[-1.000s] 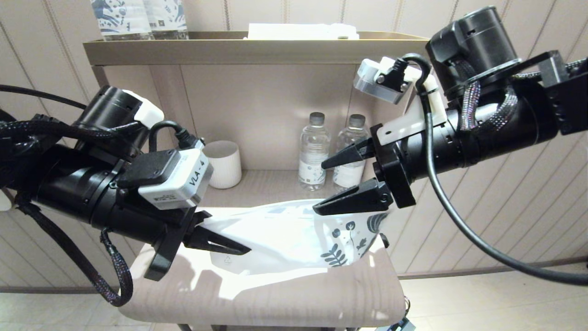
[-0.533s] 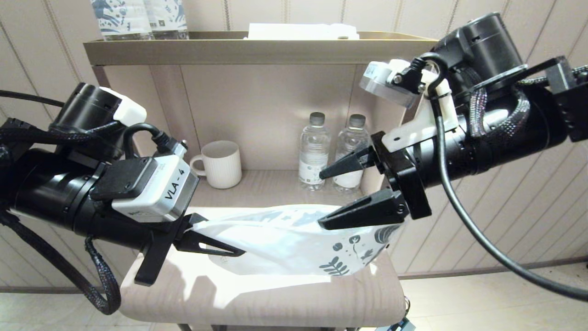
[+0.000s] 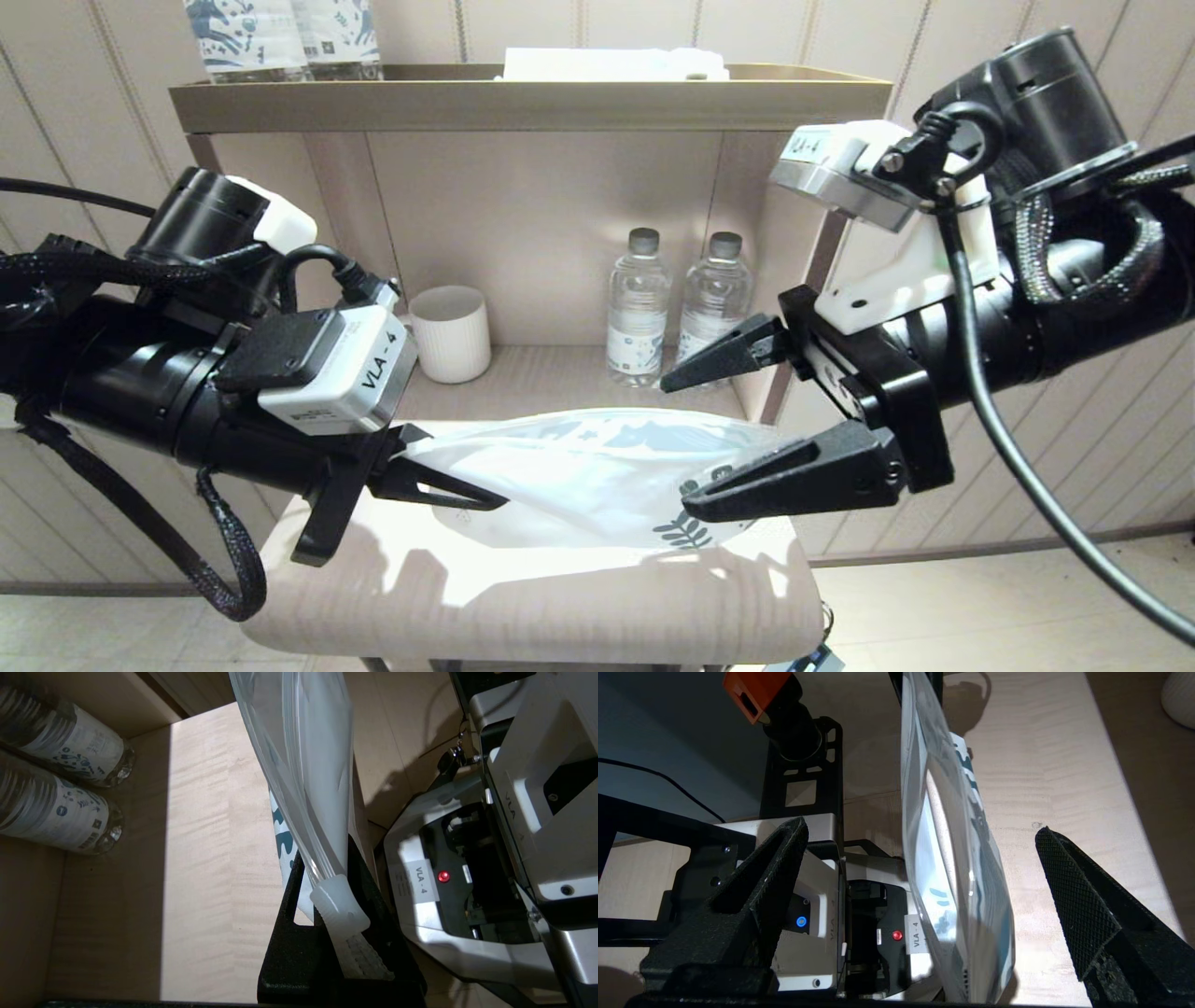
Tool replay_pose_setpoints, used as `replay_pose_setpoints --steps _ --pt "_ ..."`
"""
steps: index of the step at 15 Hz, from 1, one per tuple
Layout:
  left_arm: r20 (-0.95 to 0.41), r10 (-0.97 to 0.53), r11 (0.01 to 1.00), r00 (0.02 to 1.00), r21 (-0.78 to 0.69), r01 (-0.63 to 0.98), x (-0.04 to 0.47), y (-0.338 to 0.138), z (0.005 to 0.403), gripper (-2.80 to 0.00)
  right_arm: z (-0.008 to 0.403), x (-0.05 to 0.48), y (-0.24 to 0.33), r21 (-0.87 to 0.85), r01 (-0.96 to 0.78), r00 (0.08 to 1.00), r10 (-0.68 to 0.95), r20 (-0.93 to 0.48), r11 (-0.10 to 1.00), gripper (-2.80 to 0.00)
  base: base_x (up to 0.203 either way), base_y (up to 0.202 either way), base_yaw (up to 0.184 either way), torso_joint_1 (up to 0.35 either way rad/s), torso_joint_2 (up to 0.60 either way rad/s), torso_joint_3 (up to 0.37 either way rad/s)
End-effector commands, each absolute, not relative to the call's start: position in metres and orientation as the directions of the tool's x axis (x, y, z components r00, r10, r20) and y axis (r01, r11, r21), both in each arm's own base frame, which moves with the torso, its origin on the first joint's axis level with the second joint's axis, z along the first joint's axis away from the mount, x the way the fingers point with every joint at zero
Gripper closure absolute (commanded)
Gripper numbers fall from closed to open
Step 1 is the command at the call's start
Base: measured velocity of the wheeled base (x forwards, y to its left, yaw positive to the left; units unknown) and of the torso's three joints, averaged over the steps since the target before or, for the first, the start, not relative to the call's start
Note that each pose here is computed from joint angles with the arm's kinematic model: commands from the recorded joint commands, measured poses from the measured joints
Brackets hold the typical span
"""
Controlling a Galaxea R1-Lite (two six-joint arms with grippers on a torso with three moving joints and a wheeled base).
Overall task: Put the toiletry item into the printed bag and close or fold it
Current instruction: Hand it to the other hand
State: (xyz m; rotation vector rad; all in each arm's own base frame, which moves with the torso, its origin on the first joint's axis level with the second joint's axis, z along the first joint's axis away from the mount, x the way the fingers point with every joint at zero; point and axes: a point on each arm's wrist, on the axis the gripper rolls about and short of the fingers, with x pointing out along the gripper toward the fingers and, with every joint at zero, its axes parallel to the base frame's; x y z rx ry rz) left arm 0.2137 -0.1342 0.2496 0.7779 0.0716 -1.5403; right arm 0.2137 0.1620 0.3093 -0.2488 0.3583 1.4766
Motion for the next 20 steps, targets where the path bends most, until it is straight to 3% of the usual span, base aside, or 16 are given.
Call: replay_pose_setpoints --steps 1,8,9,10,11,20 --pt "-0.505 -0.860 -0.160 0.072 0.401 0.902 0.216 -0.136 0.249 0.00 0.302 0.212 0.166 0.068 -0.996 0.029 0.918 -0.396 0.060 -2.80 0.000 0.000 0.000 0.000 0.00 0.000" --pt "-0.489 -0.869 -0.148 0.074 0.401 0.904 0.220 -0.133 0.252 0.00 0.285 0.217 0.170 0.096 -0.994 0.009 0.903 -0.429 0.055 -2.80 0.000 0.000 0.000 0.000 0.00 0.000" --pt "-0.488 -0.870 -0.147 0.074 0.400 0.904 0.220 -0.133 0.252 0.00 0.283 0.219 0.172 0.101 -0.993 0.011 0.900 -0.436 0.061 0.00 0.000 0.000 0.000 0.000 0.00 0.000" --pt "-0.488 -0.869 -0.147 0.075 0.400 0.904 0.220 -0.133 0.252 0.00 0.282 0.219 0.172 0.101 -0.993 0.012 0.898 -0.439 0.063 0.00 0.000 0.000 0.000 0.000 0.00 0.000" --pt "-0.490 -0.869 -0.147 0.075 0.399 0.905 0.220 -0.133 0.252 0.00 0.282 0.220 0.171 0.099 -0.993 0.016 0.898 -0.440 0.067 -2.80 0.000 0.000 0.000 0.000 0.00 0.000" --pt "-0.495 -0.866 -0.149 0.068 0.386 0.910 0.222 -0.134 0.250 0.00 0.282 0.221 0.169 0.078 -0.991 0.064 0.886 -0.460 0.112 -2.80 0.000 0.000 0.000 0.000 0.00 0.000"
